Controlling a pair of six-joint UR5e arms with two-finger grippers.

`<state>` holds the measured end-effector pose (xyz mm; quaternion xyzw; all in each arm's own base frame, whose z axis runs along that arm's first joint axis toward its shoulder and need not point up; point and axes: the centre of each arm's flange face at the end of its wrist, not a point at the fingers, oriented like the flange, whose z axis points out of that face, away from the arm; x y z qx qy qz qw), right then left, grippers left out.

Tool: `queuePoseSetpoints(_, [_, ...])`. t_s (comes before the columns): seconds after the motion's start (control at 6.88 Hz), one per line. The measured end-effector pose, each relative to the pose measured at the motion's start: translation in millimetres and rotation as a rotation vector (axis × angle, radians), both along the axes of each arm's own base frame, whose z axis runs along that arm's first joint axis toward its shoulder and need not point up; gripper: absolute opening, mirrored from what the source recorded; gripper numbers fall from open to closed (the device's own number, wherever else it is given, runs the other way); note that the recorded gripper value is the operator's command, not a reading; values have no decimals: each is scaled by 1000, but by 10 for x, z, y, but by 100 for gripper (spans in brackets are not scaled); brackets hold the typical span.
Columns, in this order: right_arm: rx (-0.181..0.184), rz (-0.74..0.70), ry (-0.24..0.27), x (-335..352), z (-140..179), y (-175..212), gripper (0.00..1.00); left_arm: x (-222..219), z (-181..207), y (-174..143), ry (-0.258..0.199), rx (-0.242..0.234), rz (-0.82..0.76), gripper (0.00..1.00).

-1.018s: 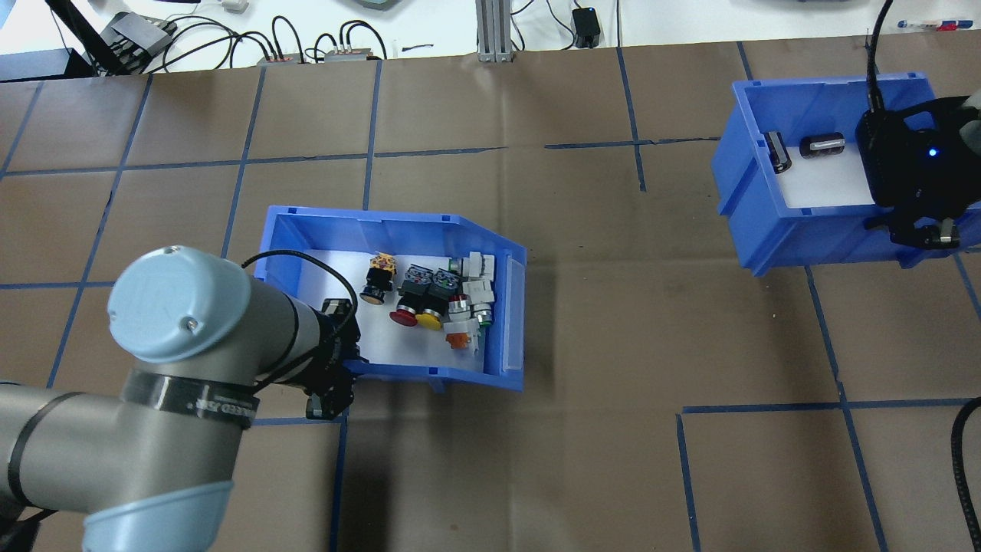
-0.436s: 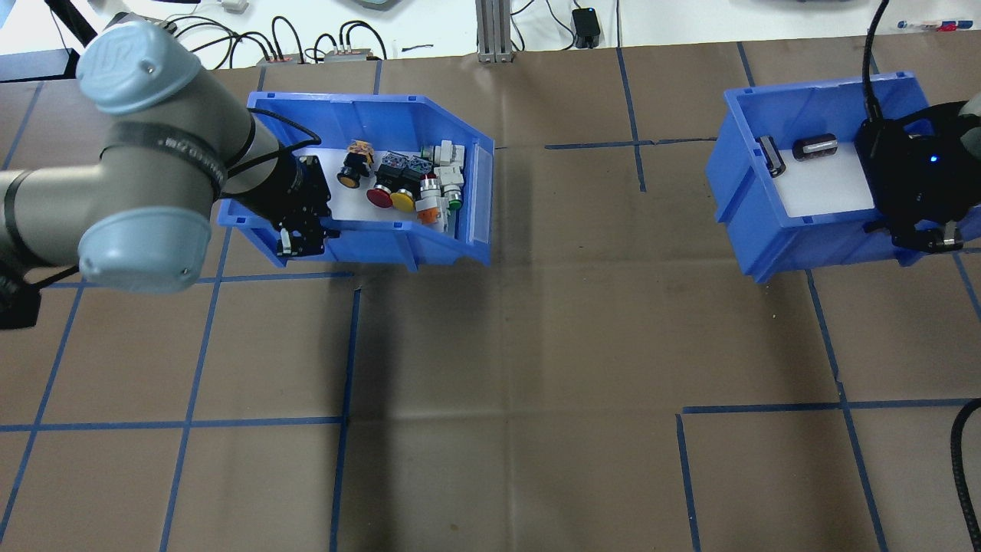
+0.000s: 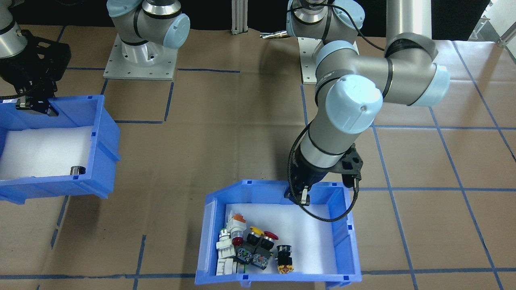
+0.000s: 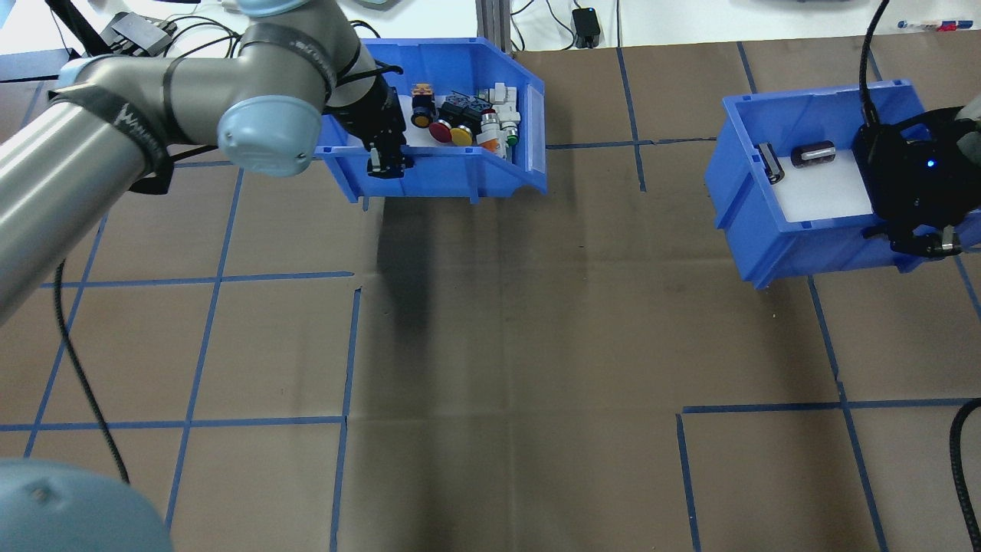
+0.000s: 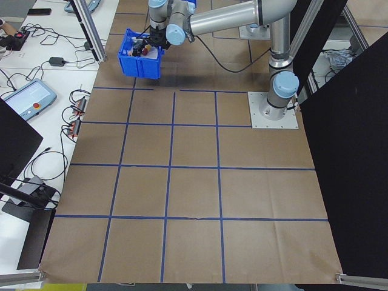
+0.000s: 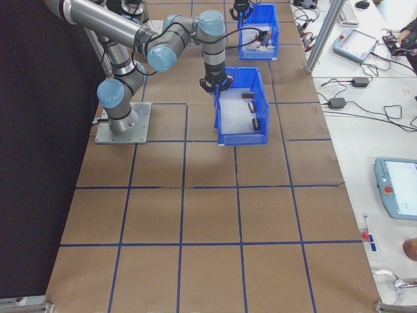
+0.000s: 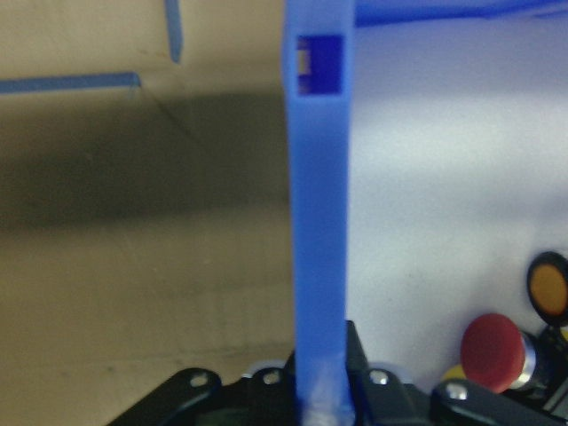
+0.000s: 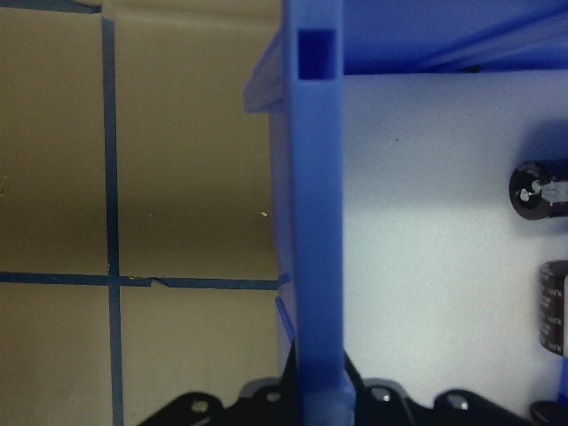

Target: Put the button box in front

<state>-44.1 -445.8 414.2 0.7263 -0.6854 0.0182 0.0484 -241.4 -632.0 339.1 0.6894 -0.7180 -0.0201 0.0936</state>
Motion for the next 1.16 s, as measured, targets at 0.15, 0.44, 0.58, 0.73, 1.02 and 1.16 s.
queuePoseSetpoints(0.15, [12,-3,-4,18,-56,42,3,-355,-151,-145,6,13,20,3])
queuePoseSetpoints(0.44, [28,-5,-14,139,-177,282,3,-766,-433,-182,7,48,33,27])
queuePoseSetpoints(0.58, [31,-10,-20,252,-255,484,3,-851,-519,-161,6,60,36,71])
queuePoseSetpoints(0.73, [32,-19,-26,408,-336,670,3,-901,-553,-134,6,66,30,99])
queuePoseSetpoints(1.02, [34,-54,-38,914,-439,872,3,-940,-364,-20,29,64,19,98])
queuePoseSetpoints(1.16, [35,-71,-44,1195,-460,930,3,-896,-145,101,45,64,-4,98])
